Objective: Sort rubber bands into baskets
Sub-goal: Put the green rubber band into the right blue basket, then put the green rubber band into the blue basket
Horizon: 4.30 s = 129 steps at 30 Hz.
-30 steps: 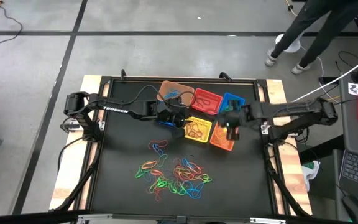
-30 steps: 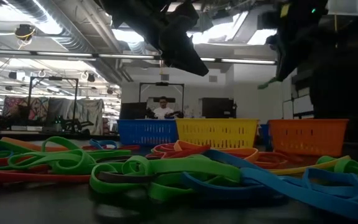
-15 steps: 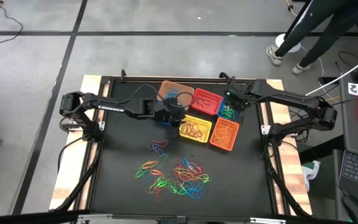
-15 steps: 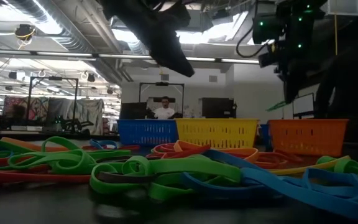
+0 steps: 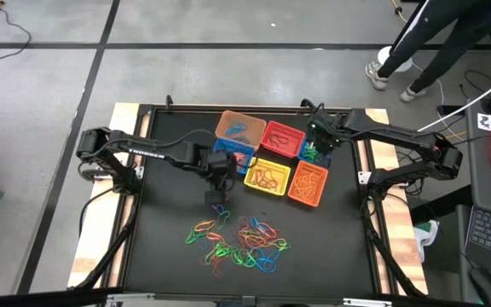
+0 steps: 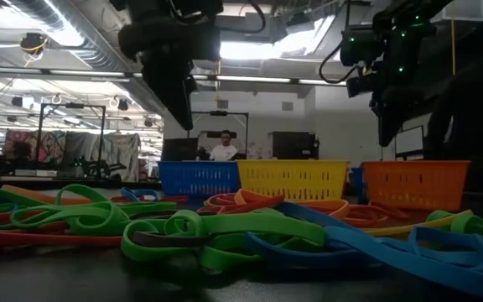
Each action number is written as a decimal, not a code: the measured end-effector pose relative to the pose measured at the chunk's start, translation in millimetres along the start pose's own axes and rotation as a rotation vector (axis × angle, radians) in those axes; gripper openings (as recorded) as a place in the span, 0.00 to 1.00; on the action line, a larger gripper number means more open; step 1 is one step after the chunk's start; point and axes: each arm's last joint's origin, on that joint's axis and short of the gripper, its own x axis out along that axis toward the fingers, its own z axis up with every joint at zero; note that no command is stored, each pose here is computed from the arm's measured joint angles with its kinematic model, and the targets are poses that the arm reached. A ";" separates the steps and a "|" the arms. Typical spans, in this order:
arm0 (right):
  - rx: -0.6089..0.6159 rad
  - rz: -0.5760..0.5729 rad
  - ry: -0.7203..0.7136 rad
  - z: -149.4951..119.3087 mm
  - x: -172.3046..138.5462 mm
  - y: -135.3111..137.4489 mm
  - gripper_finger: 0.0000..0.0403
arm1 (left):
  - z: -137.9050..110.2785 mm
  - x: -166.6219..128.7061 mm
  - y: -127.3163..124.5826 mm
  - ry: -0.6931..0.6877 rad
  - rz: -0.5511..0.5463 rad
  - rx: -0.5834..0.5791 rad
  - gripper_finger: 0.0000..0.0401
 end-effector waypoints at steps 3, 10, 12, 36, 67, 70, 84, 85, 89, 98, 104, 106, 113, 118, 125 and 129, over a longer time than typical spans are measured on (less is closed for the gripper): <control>0.002 -0.003 -0.002 0.2 0.0 -0.1 0.21 | -0.1 -0.5 -6.1 -0.003 -0.008 -0.035 0.27; 0.006 -0.004 -0.016 1.6 0.0 -0.4 0.32 | 0.5 7.9 -18.0 0.009 -0.014 -0.127 0.27; 0.007 -0.005 -0.018 1.7 0.0 -0.4 0.33 | 2.9 15.9 -22.4 0.003 -0.015 -0.140 0.27; 0.011 -0.013 -0.055 5.3 -0.2 -1.3 0.33 | -3.0 91.6 -38.2 0.139 0.059 -0.263 0.27; 0.012 -0.007 -0.077 7.3 -0.2 -1.4 0.33 | 27.0 63.4 -39.4 0.008 0.017 -0.194 0.01; 0.010 0.020 -0.085 7.6 -0.2 -0.6 0.33 | 38.7 51.5 -39.7 -0.042 0.006 -0.161 0.00; 0.009 0.097 -0.127 10.3 -0.5 1.2 0.33 | 82.0 14.3 -30.9 -0.233 -0.003 -0.051 0.00; 0.008 0.107 -0.129 10.4 -0.6 1.5 0.33 | 85.1 11.9 -29.1 -0.249 -0.002 -0.048 0.00; 0.005 0.178 -0.146 10.9 -0.9 3.5 0.33 | 94.3 3.2 -18.2 -0.293 0.012 -0.043 0.00; -0.009 0.456 -0.212 12.5 -3.8 11.2 0.33 | 112.9 -16.6 12.2 -0.392 0.056 -0.055 0.00; -0.017 0.589 -0.243 13.1 -5.9 14.6 0.33 | 116.2 -18.6 30.4 -0.423 0.086 -0.066 0.00; -0.026 0.603 -0.244 13.7 -6.4 17.7 0.33 | 115.9 -18.6 35.4 -0.422 0.093 -0.077 0.00; -0.080 0.636 -0.246 20.6 -11.0 45.2 0.33 | 110.9 -13.6 38.4 -0.382 0.097 -0.081 0.02; -0.131 0.652 -0.215 21.4 -16.1 75.5 0.33 | 103.2 -2.5 36.6 -0.341 0.104 -0.024 0.03; -0.186 0.583 -0.174 14.4 -25.3 123.9 0.33 | 93.9 9.5 36.1 -0.297 0.109 0.017 0.14; -0.205 0.535 -0.167 5.0 -32.2 152.5 0.33 | 88.0 16.5 35.6 -0.268 0.112 0.055 0.24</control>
